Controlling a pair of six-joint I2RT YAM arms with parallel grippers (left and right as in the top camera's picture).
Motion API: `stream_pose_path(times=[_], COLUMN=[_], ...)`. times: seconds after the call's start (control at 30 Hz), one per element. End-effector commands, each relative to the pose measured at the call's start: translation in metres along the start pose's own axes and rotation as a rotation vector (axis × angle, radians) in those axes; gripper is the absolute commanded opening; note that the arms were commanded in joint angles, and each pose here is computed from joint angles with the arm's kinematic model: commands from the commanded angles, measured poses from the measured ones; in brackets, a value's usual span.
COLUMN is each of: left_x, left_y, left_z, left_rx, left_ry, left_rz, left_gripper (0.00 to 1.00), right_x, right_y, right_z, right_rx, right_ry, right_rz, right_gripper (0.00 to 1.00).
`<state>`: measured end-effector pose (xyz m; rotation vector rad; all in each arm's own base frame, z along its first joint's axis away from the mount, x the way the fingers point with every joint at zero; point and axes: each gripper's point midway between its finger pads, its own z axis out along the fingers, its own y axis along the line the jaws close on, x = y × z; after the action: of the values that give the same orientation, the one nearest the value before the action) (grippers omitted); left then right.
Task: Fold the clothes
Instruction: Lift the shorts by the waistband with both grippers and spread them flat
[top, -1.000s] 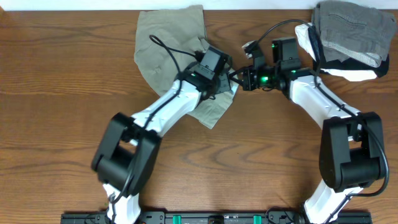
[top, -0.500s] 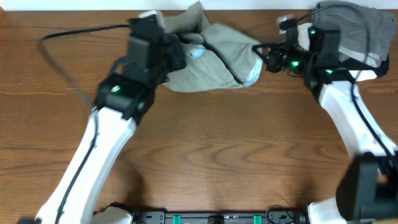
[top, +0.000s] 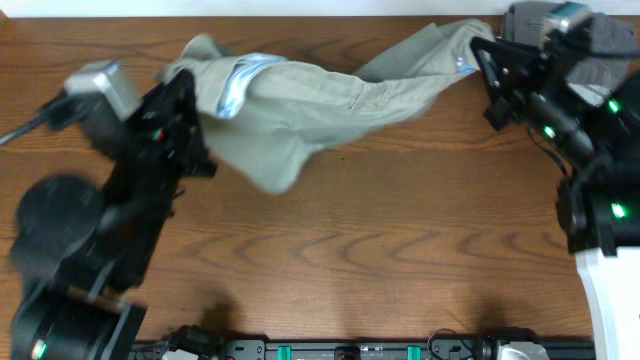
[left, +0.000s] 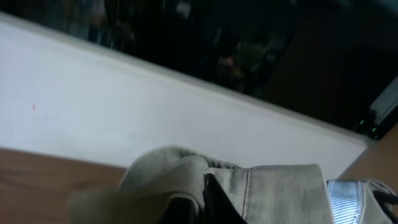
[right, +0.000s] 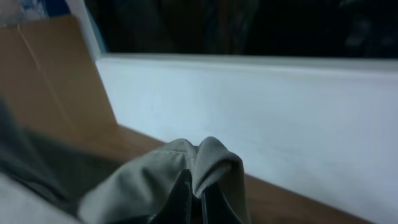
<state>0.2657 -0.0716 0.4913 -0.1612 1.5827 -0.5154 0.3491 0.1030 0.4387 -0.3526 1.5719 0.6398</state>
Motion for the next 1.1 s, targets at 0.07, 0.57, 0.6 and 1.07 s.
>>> stream_pose_path(times=[0.07, 0.57, 0.6, 1.07], left_x=[-0.036, -0.033, -0.027, 0.073], left_y=[-0.006, 0.009, 0.013, 0.066], left_z=[-0.05, -0.073, -0.067, 0.064], left_rx=[0.029, -0.032, -0.056, -0.32], left_ry=[-0.146, -0.143, -0.12, 0.246], left_rz=[0.078, 0.083, 0.087, 0.154], left_gripper=[0.06, 0.06, 0.06, 0.06], right_x=[-0.035, -0.045, -0.04, 0.047], right_y=[0.014, -0.002, -0.006, -0.084], right_z=[-0.036, -0.09, -0.088, 0.003], right_rx=[0.076, 0.357, 0.371, 0.432], right_ry=[-0.099, -0.169, -0.151, 0.121], right_rz=[-0.035, 0.058, 0.068, 0.182], right_gripper=[0.01, 0.01, 0.02, 0.01])
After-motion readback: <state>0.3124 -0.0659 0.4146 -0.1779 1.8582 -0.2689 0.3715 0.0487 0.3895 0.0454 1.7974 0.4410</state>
